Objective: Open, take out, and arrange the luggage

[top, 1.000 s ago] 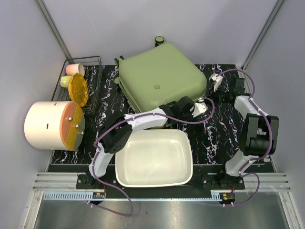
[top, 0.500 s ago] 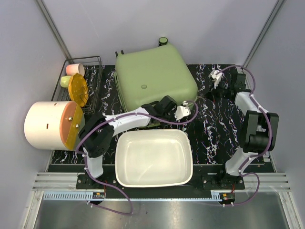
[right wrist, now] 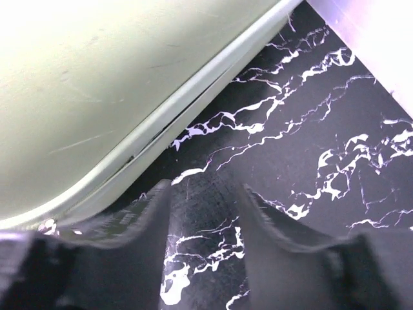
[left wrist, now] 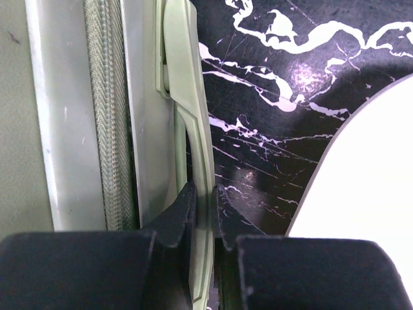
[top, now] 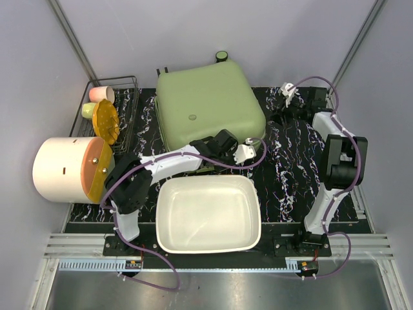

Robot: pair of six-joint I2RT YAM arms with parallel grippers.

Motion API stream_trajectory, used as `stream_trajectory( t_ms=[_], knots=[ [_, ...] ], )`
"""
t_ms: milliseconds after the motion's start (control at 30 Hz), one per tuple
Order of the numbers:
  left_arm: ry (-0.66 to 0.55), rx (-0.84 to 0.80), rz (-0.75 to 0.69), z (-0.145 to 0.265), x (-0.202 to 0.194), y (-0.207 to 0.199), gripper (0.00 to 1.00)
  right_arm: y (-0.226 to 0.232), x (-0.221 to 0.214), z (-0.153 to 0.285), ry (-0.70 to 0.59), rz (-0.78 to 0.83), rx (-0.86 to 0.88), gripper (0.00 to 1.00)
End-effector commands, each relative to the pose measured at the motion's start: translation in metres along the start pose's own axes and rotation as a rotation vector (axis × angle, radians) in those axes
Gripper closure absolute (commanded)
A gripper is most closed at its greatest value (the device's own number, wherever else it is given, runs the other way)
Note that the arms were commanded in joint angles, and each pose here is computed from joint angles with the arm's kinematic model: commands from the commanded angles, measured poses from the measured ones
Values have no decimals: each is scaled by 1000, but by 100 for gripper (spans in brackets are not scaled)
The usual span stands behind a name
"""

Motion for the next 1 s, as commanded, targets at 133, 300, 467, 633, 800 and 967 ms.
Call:
stream_trajectory(
  t_ms=[133, 300, 467, 633, 800, 967],
  knots=[
    [285, -5, -2, 10, -67, 8, 100, 26, -7, 62, 35, 52, 187, 20],
    [281, -9, -5, 8, -65, 9, 100, 54, -8, 58, -48, 75, 280, 21],
    [277, -11, 2, 11, -66, 7, 100, 64, -7, 38, -90, 73, 341, 21],
    [288, -14, 10, 11, -70, 5, 100, 68, -6, 20, -104, 81, 373, 21],
    [287, -13, 10, 10, -68, 6, 100, 72, -3, 8, -109, 79, 383, 30],
    [286, -13, 5, 9, -67, 6, 100, 73, -5, 6, -108, 73, 383, 56]
  ],
)
Point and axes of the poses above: each gripper's point midway between its finger pads, its own z axis back along the fingers, its own y axis along the line the jaws close on, x = y × z, the point moved 6 cm from there along z, back along the fingers, and after that the axes turned 8 degrees about z, right-handed, at the moved point
